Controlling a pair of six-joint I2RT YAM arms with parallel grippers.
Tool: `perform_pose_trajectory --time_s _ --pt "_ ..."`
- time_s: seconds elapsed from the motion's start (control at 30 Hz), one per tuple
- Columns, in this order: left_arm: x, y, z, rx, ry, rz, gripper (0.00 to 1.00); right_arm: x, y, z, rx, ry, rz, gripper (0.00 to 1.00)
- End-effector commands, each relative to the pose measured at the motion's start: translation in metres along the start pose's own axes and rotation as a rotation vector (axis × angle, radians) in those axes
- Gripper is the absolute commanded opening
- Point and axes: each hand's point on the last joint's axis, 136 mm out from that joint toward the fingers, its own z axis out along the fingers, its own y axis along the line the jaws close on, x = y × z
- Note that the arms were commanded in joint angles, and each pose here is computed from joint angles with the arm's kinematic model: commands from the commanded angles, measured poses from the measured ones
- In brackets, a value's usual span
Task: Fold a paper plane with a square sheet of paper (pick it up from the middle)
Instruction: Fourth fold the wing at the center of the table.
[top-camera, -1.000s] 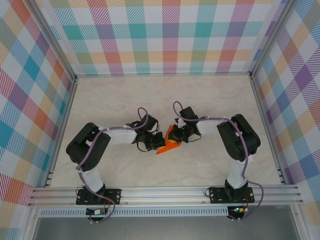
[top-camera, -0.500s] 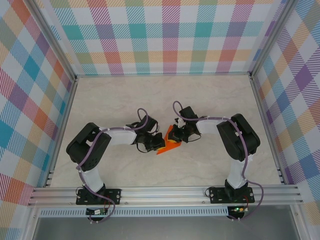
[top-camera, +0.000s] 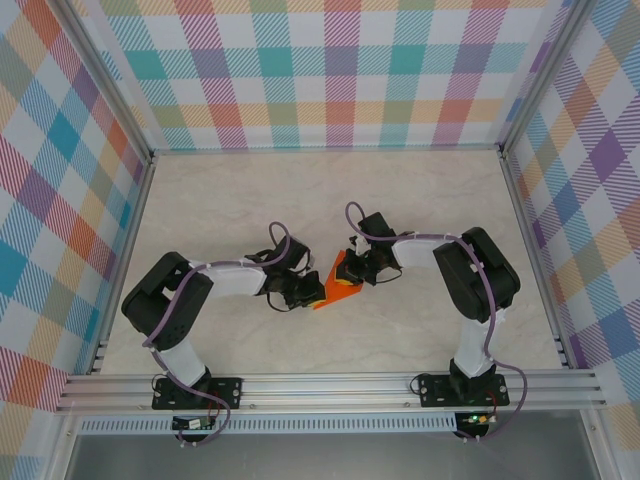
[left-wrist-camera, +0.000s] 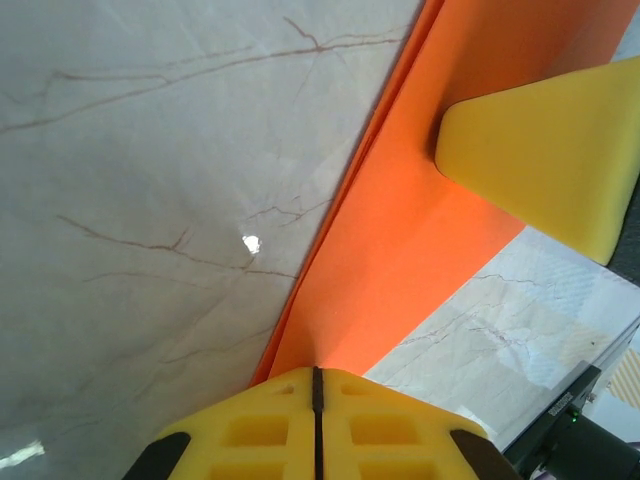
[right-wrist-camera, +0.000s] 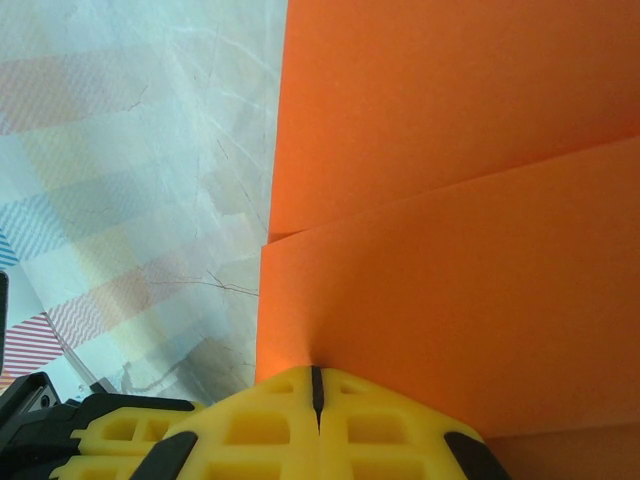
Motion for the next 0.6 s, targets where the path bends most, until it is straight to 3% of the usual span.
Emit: perform_pose_trajectory --time_s 0.0,0.4,0.57 --pt "0.011 0.028 0.006 -0.093 0.027 -0.033 0.07 0.021 -0.068 0.014 0.235 0.050 0.102 0.00" --pt "0.018 0.057 0.005 -0.209 0.033 -0.054 0.06 0.021 -0.070 0.016 0.241 0.054 0.106 0.00" --pt "0.018 0.030 -0.002 -0.100 0.040 -0.018 0.06 0.021 -0.070 0.016 0.242 0.056 0.107 0.00"
